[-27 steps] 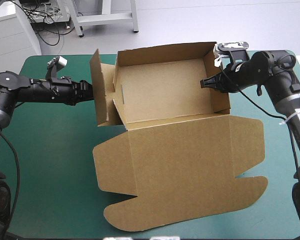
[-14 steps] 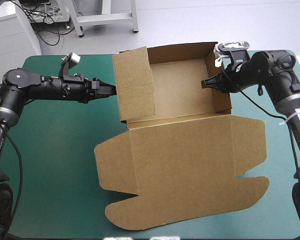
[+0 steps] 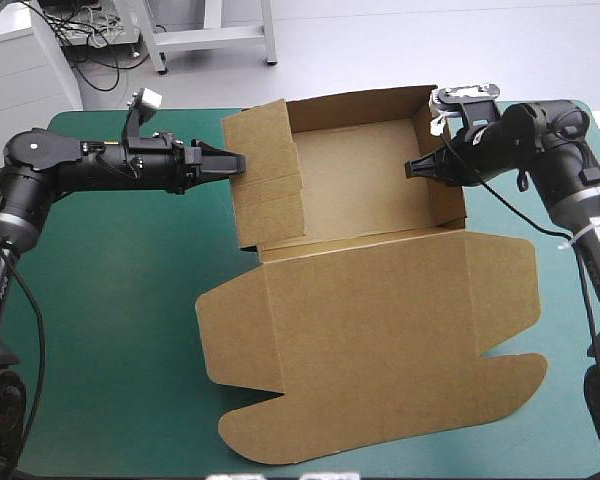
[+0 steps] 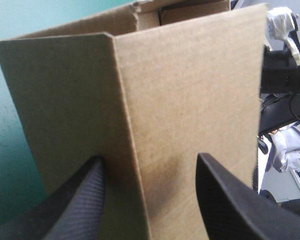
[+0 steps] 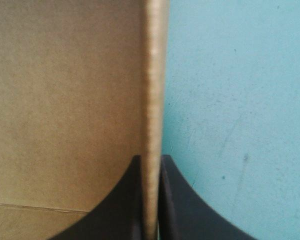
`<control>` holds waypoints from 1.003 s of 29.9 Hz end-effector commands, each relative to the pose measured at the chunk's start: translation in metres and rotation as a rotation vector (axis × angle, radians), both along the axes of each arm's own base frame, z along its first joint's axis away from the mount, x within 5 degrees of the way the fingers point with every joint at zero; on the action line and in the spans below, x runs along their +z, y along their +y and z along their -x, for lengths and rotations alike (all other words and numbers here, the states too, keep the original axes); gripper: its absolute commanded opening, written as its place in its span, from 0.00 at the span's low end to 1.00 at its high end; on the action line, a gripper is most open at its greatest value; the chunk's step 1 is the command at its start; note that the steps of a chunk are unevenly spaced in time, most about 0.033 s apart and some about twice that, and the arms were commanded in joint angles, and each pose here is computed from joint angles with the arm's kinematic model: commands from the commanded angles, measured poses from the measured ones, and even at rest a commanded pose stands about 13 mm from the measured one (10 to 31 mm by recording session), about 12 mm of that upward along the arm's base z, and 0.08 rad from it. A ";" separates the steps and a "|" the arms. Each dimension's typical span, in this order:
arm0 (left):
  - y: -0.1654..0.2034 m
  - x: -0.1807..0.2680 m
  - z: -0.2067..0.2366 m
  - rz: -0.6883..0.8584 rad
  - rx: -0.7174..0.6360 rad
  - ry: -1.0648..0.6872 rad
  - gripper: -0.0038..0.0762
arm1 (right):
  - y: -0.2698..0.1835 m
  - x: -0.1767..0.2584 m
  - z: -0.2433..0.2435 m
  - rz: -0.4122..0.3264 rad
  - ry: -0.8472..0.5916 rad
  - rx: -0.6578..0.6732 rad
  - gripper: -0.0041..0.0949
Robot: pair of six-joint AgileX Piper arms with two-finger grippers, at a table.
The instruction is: Fold the box
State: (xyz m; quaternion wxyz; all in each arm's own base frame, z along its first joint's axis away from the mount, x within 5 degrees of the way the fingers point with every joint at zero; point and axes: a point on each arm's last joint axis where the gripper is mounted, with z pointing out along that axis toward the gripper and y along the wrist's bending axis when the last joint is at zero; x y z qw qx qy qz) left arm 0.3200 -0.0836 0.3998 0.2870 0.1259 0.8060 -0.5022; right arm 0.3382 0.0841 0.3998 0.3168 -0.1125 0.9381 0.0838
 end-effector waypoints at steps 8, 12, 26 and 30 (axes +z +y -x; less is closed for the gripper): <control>-0.015 0.017 0.018 0.014 -0.077 0.015 0.53 | 0.000 0.025 0.008 -0.056 -0.104 -0.009 0.02; -0.019 0.016 0.014 -0.057 -0.002 0.018 0.53 | 0.003 0.026 0.008 -0.061 -0.113 -0.010 0.03; -0.064 0.005 0.018 -0.377 0.213 0.021 0.53 | 0.026 0.028 0.013 0.016 -0.175 -0.025 0.03; -0.073 0.002 0.019 -0.432 0.310 0.011 0.53 | 0.031 0.028 0.014 0.006 -0.172 -0.017 0.03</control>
